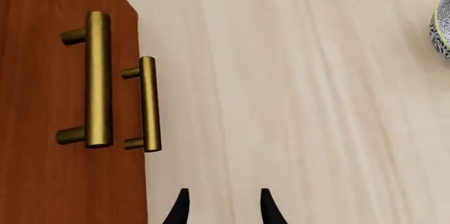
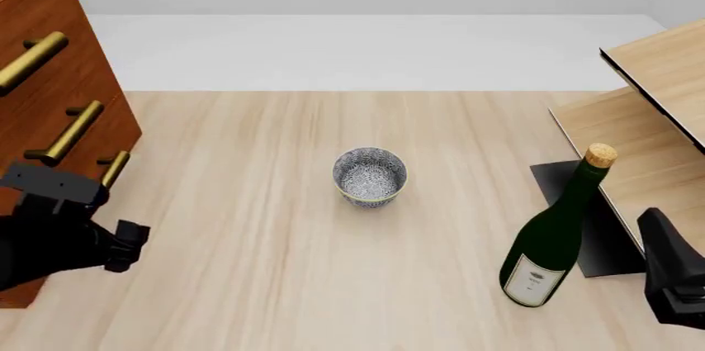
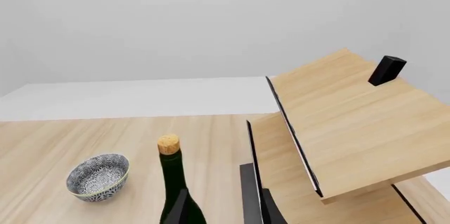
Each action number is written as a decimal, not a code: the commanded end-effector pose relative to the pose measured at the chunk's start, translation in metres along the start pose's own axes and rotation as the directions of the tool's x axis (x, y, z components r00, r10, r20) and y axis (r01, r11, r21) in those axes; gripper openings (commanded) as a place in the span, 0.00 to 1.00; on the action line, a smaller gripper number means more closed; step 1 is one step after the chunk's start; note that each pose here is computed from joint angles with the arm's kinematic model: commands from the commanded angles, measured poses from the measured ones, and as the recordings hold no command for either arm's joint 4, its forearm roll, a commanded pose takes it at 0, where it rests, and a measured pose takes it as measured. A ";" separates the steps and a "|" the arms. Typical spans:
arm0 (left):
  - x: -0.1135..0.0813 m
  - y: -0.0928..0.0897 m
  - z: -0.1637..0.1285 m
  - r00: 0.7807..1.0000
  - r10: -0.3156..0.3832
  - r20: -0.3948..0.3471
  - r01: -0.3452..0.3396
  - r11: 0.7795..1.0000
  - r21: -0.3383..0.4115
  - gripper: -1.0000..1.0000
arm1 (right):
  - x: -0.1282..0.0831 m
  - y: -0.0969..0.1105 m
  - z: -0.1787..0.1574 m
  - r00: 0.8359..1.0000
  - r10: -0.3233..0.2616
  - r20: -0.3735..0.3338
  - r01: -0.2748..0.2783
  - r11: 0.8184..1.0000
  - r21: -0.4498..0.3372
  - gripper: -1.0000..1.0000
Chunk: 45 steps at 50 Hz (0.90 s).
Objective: Close the bottom drawer of the cabinet and open the top drawer.
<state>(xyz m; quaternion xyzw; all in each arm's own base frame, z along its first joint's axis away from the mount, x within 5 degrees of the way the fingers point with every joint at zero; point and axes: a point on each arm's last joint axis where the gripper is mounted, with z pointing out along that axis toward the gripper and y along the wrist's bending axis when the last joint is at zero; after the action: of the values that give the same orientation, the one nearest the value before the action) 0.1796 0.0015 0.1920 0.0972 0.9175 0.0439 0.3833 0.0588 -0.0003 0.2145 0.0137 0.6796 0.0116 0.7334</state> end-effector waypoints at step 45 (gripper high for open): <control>-0.070 -0.050 -0.042 0.685 0.614 0.392 -0.650 0.759 -0.052 1.00 | 0.000 0.000 0.002 1.000 0.005 -0.001 -0.005 1.000 0.008 1.00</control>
<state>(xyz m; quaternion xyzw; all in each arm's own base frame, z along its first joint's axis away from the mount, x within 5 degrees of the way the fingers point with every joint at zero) 0.1957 -0.0546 0.2551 0.3630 0.7888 0.0786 0.4897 0.0606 -0.0006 0.2149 0.0175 0.6799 0.0110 0.7330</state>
